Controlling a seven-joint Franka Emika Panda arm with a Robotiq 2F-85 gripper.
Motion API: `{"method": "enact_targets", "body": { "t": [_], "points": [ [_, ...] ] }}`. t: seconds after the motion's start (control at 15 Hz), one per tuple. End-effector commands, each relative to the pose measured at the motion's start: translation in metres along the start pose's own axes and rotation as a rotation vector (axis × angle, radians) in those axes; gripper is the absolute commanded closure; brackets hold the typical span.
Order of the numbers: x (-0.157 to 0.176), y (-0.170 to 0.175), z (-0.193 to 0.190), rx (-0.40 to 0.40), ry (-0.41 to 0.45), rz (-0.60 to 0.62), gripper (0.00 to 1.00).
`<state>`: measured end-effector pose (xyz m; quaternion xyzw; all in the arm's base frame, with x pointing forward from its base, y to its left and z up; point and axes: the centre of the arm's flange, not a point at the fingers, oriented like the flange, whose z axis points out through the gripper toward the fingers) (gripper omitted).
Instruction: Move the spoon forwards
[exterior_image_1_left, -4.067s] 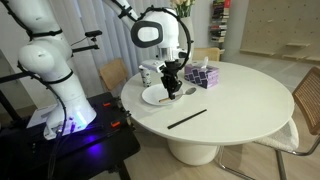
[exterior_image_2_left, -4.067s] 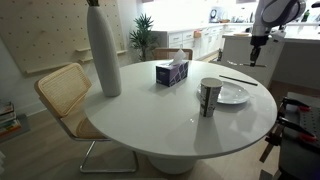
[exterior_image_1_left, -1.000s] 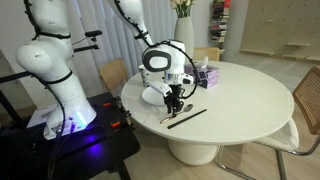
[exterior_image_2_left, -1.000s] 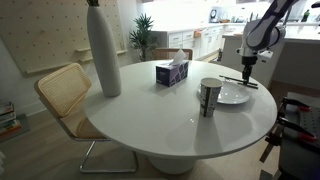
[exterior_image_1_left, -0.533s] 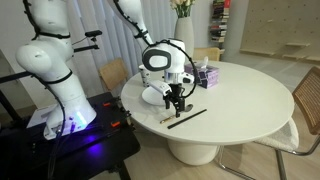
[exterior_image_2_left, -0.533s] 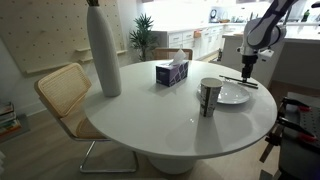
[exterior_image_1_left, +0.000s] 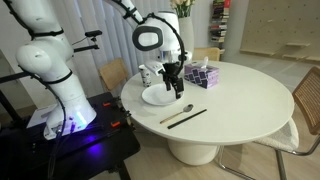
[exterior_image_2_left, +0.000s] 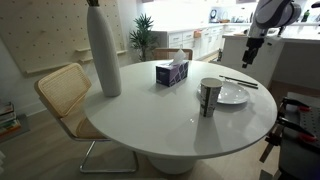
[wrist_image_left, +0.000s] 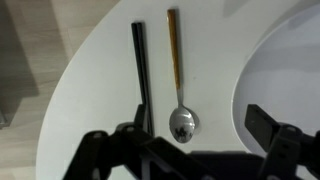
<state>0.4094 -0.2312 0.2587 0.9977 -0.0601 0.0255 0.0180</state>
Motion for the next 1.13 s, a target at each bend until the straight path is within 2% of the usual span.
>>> {"method": "enact_targets", "body": {
  "t": [0.0, 0.13, 0.2, 0.33, 0.67, 1.07],
  "points": [
    [-0.029, -0.02, -0.086, 0.04, 0.124, 0.003, 0.0],
    [-0.035, -0.033, -0.123, 0.067, 0.167, -0.029, 0.0],
    [-0.009, -0.015, -0.076, 0.028, 0.128, 0.004, 0.0],
    [-0.012, -0.018, -0.093, 0.032, 0.153, 0.001, 0.0],
    [-0.013, -0.014, -0.074, 0.036, 0.115, 0.012, 0.0],
    [-0.012, -0.015, -0.074, 0.036, 0.116, 0.008, 0.0]
  ]
}}
